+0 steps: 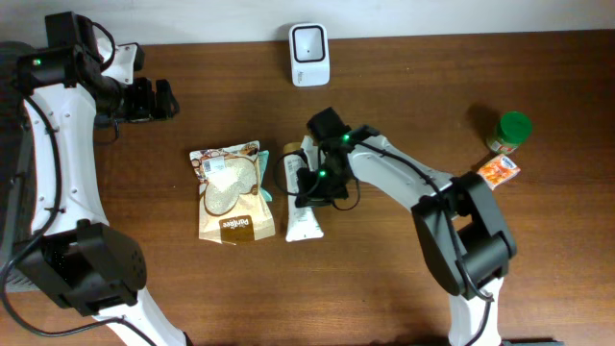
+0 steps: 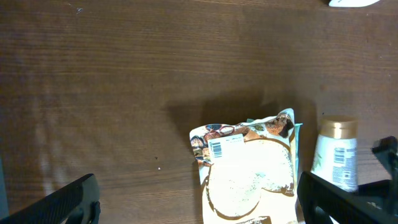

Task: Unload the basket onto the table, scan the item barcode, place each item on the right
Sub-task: 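Grasp the white tube with right gripper and lift it, then hold the white tube up in front of the scanner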

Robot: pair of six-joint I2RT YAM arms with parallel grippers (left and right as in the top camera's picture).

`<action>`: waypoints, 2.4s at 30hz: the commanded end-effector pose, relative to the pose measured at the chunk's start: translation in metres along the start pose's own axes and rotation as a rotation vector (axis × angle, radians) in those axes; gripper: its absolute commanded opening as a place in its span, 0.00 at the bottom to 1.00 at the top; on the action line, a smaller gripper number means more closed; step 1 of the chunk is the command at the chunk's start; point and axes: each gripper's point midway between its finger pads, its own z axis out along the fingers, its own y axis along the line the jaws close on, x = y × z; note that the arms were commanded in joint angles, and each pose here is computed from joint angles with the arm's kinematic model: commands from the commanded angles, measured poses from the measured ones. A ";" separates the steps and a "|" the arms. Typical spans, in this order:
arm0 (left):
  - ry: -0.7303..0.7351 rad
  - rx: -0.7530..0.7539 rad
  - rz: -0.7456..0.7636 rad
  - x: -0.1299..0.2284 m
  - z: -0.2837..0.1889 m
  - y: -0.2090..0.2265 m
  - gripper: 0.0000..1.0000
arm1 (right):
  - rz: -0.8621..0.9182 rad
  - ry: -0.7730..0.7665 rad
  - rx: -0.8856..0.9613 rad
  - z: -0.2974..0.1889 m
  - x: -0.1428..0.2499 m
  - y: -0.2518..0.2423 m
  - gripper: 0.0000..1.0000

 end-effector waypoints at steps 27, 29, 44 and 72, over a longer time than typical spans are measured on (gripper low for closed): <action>-0.027 0.005 0.027 -0.003 -0.011 -0.005 0.99 | -0.222 -0.396 -0.443 -0.240 0.018 0.087 0.04; -0.027 0.005 0.026 -0.003 -0.011 -0.005 0.99 | -0.167 -0.428 -0.317 -0.244 0.009 0.076 0.04; -0.027 0.005 0.026 -0.003 -0.011 -0.005 0.99 | -0.465 -0.679 0.817 -0.281 -0.165 0.028 0.04; -0.027 0.005 0.026 -0.003 -0.011 -0.005 0.99 | -0.623 -0.613 1.479 -0.171 -0.290 -0.082 0.04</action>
